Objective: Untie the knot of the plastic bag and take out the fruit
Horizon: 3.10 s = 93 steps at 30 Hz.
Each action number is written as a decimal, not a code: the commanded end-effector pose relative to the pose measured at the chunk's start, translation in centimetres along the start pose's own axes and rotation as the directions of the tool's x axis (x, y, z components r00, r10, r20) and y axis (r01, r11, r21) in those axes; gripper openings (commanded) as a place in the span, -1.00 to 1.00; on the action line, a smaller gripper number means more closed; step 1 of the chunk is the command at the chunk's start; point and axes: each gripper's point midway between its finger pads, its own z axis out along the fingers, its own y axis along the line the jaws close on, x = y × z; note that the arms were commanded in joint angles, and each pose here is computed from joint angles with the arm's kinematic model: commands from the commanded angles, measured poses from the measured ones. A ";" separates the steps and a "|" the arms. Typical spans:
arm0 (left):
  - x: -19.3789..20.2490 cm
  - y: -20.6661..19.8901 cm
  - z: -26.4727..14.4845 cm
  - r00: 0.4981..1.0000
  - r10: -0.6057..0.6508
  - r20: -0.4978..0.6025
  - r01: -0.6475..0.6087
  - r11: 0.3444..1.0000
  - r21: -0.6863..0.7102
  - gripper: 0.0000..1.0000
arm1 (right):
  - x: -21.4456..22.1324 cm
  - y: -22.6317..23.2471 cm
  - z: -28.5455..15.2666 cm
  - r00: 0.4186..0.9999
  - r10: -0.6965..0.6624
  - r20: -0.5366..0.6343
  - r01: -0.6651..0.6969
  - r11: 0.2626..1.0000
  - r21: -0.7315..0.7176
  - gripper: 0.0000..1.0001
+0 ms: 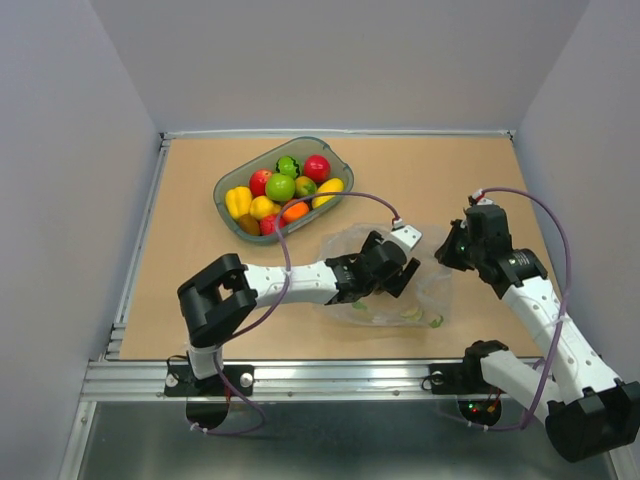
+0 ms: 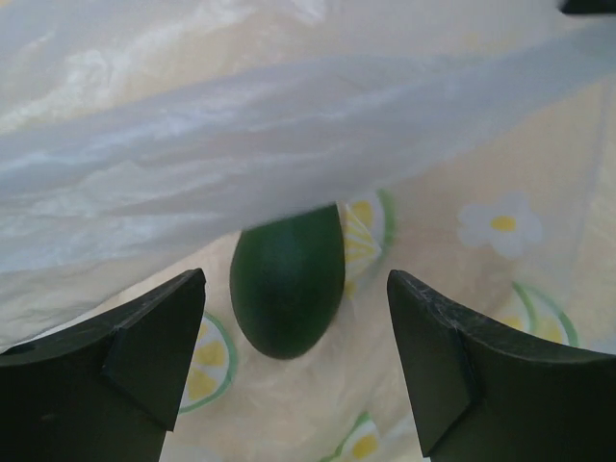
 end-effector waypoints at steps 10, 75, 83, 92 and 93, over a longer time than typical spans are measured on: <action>0.2 0.0 4.1 0.997 0.015 -0.074 -0.013 0.999 0.033 0.72 | -1.4 1.1 -1.4 0.998 -0.010 0.057 0.013 0.998 -0.059 -0.99; -1.0 33.4 -9.0 0.885 -0.428 0.183 0.459 0.741 -0.491 0.50 | -3.5 -0.7 -3.6 0.986 0.043 0.164 -0.052 0.998 0.046 -0.99; -0.9 34.0 -10.0 0.864 -0.455 0.214 0.497 0.709 -0.500 0.70 | -3.4 -1.0 -3.8 0.986 0.040 0.163 -0.050 0.997 0.058 -0.98; -3.8 33.8 -14.4 0.847 -0.431 0.310 0.531 0.692 -0.489 0.73 | -5.6 -1.7 -3.4 0.980 0.013 0.197 -0.042 0.988 0.147 -0.98; -4.8 33.8 -16.0 0.845 -0.414 0.340 0.535 0.687 -0.492 0.73 | -6.6 -1.9 -3.4 0.977 0.007 0.213 -0.047 0.982 0.181 -0.99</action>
